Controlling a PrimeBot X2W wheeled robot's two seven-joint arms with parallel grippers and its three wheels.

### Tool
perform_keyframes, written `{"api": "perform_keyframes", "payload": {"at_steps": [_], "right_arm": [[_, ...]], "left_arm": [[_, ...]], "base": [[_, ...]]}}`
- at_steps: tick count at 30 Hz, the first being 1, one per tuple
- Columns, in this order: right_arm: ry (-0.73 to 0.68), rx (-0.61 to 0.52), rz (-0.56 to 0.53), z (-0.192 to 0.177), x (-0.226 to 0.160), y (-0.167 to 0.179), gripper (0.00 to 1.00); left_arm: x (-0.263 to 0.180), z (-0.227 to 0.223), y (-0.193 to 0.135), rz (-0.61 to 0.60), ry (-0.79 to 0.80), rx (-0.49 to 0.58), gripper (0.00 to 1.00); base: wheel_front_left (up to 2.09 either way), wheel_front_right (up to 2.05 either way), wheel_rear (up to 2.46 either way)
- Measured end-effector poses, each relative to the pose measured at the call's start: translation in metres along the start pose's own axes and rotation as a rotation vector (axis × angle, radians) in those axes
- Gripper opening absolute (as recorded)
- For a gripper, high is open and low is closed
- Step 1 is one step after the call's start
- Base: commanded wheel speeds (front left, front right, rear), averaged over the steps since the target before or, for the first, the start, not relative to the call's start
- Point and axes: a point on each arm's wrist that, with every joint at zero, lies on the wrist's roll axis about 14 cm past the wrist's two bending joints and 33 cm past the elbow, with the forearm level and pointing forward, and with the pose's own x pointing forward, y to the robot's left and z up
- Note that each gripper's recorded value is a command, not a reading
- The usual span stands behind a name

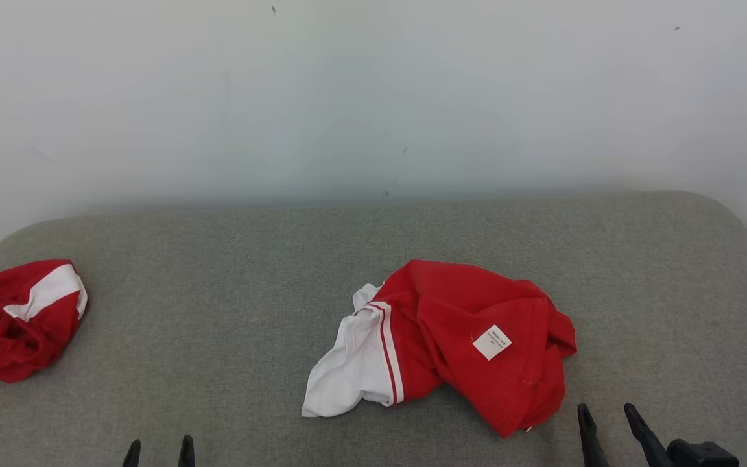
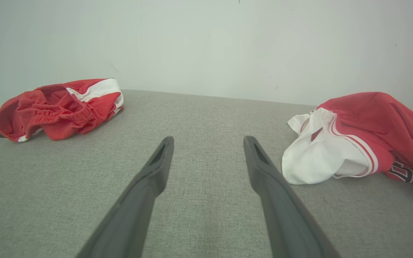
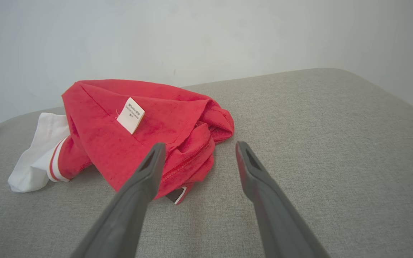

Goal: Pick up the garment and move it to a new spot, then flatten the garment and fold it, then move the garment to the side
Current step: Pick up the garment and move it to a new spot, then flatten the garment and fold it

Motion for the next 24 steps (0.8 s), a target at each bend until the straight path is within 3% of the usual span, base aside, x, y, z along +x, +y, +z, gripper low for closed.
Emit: {"api": "perform_keyframes", "payload": {"at_steps": [18, 24], "right_arm": [[0.025, 0.017, -0.009, -0.006, -0.001, 0.001, 1.00], [0.018, 0.027, -0.031, -0.003, -0.005, -0.004, 1.00]], "left_arm": [[0.010, -0.013, -0.012, -0.043, 0.045, 0.008, 1.00], [0.032, -0.025, -0.046, -0.170, 0.091, 0.006, 1.00]], "base": [[0.00, 0.00, 0.00], [0.00, 0.00, 0.00]]}}
